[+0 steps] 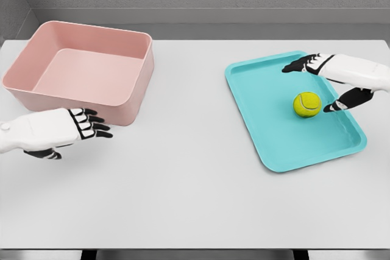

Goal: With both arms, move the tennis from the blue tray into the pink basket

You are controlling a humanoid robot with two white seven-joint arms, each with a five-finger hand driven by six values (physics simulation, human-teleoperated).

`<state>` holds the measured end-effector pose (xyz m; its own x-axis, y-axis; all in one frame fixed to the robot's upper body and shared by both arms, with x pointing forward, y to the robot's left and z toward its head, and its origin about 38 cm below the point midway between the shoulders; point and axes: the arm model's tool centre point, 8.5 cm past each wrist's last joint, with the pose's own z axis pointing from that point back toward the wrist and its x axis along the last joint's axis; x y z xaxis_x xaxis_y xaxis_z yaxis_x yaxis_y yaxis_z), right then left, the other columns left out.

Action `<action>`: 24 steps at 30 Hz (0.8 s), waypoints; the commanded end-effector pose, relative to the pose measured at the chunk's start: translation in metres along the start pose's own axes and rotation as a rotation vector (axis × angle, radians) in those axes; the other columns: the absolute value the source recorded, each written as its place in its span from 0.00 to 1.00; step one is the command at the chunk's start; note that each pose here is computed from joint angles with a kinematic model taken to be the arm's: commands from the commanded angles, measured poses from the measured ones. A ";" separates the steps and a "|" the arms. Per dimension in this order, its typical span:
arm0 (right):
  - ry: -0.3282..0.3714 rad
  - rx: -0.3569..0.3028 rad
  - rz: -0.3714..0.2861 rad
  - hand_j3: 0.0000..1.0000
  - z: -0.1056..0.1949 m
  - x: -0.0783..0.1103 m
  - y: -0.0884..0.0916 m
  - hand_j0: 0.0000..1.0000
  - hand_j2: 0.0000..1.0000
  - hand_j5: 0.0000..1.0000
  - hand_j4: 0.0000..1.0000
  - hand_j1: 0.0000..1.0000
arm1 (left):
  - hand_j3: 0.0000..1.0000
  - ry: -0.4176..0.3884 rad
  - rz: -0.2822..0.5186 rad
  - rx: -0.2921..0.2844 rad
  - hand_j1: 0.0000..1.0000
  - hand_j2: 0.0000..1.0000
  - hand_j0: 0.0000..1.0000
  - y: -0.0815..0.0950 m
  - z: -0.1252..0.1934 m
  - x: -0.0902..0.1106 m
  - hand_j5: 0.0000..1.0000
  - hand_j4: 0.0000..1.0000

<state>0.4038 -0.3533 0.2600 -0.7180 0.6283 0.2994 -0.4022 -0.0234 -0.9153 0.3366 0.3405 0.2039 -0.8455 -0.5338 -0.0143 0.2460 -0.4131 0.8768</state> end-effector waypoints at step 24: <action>0.218 0.120 -0.069 1.00 -0.017 -0.041 0.051 1.00 1.00 1.00 1.00 1.00 | 1.00 -0.044 -0.094 0.068 1.00 1.00 1.00 0.031 -0.030 0.003 1.00 1.00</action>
<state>0.4203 -0.3694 0.2010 -0.5659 0.7728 0.2874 -0.5150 -0.0592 -0.8551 0.3590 0.2985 0.2199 -0.8871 -0.4530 -0.0890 0.1146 -0.4027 0.9081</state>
